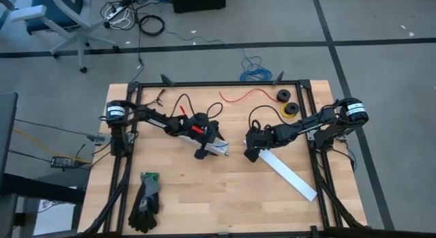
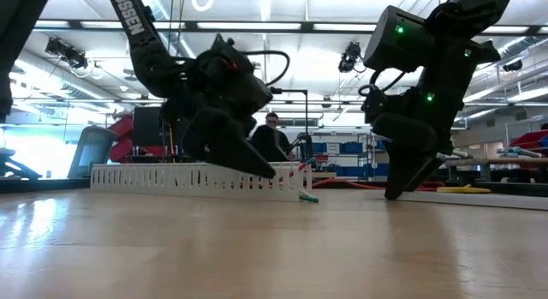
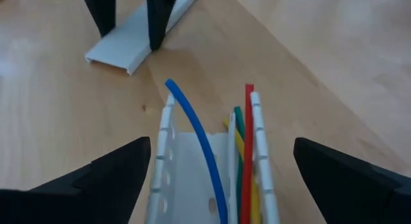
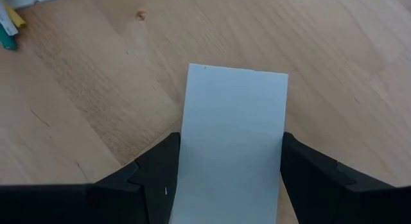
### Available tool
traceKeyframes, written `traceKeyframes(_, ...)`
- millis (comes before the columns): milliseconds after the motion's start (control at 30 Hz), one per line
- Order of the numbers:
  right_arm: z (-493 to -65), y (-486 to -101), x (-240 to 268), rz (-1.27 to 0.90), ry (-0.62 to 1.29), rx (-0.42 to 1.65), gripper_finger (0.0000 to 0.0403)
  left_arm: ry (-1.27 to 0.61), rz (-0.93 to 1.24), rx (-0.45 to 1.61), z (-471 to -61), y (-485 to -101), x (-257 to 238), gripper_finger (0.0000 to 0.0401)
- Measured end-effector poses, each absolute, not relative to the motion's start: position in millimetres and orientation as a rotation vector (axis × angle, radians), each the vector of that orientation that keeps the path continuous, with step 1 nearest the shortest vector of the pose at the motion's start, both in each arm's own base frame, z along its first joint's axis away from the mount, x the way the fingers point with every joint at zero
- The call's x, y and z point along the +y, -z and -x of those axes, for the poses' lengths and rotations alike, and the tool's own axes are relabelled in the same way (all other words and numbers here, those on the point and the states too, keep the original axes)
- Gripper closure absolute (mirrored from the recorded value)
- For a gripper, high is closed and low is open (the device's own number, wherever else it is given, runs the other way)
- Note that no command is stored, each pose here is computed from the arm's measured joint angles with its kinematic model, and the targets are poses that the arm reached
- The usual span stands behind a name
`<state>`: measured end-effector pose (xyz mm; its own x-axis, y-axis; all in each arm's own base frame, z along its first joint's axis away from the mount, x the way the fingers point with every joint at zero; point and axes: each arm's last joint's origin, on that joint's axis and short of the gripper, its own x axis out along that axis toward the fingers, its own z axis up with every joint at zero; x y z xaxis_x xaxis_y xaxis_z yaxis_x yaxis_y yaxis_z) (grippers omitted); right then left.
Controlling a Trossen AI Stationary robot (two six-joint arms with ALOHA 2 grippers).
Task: Ziptie cables
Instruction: Close the white cable duct
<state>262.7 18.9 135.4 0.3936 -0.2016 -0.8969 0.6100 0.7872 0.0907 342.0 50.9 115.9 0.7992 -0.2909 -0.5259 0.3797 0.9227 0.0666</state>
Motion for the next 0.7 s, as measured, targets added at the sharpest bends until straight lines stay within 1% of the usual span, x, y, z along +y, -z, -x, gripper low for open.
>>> traceKeyframes(200, -262.8, -135.5, 19.0, -0.446, 0.534, 1.049, 0.0169, 0.345, -0.184, 0.517, -346.3, -118.6, 49.2, 0.0006)
traceKeyframes(700, -266.9, -136.8, 19.9, -0.446, 0.494, 1.017, 0.017, 0.307, -0.191, 0.552, -345.9, -112.2, 50.3, 0.0009)
